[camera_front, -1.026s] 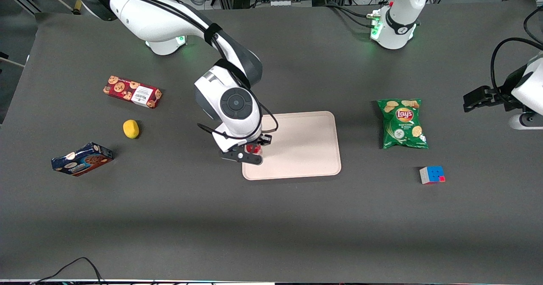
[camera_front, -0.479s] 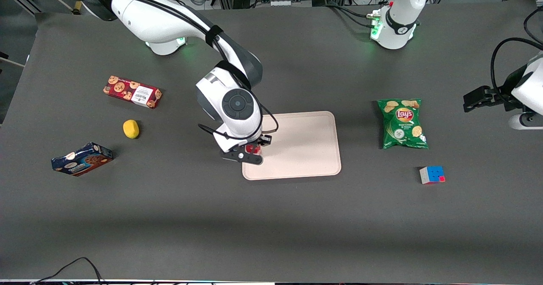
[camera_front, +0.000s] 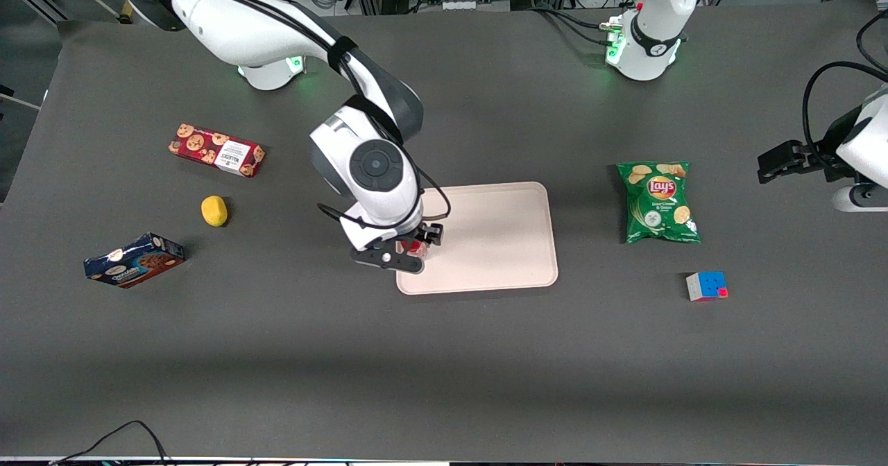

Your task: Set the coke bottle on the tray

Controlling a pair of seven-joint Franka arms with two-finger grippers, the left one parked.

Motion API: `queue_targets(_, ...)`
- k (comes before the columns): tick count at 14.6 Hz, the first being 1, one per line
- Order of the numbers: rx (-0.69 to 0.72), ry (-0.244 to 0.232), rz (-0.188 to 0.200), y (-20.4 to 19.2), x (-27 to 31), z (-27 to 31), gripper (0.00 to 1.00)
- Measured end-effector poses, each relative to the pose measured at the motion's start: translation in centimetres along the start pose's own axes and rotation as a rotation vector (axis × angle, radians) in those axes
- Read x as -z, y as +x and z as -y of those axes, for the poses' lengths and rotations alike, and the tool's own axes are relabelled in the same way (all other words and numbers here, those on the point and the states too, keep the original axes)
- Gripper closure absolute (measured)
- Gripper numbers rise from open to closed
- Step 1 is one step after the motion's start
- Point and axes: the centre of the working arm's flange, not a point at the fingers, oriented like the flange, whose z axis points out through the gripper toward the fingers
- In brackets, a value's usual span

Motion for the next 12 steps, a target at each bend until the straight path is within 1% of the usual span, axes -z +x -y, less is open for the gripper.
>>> queue_targets(1, 0.011, 0.014, -0.023, 1.1, 2.0, -1.1, 0.03)
queue_targets(2, 0.048, 0.025, -0.046, 2.6, 4.2, -2.9, 0.00)
queue_targets(4, 0.132, 0.046, -0.078, 6.3, 8.6, -8.4, 0.00)
queue_targets(6, 0.168, 0.070, -0.088, 8.5, 12.0, -14.2, 0.00)
queue_targets(8, 0.133, 0.076, -0.092, 8.6, 14.6, -19.1, 0.00)
queue_targets(9, 0.114, 0.071, -0.096, 8.1, 15.7, -21.2, 0.00)
queue_targets(11, 0.118, 0.060, -0.106, 6.9, 17.7, -25.8, 0.00)
queue_targets(12, 0.132, 0.069, -0.105, 6.5, 18.5, -28.4, 0.00)
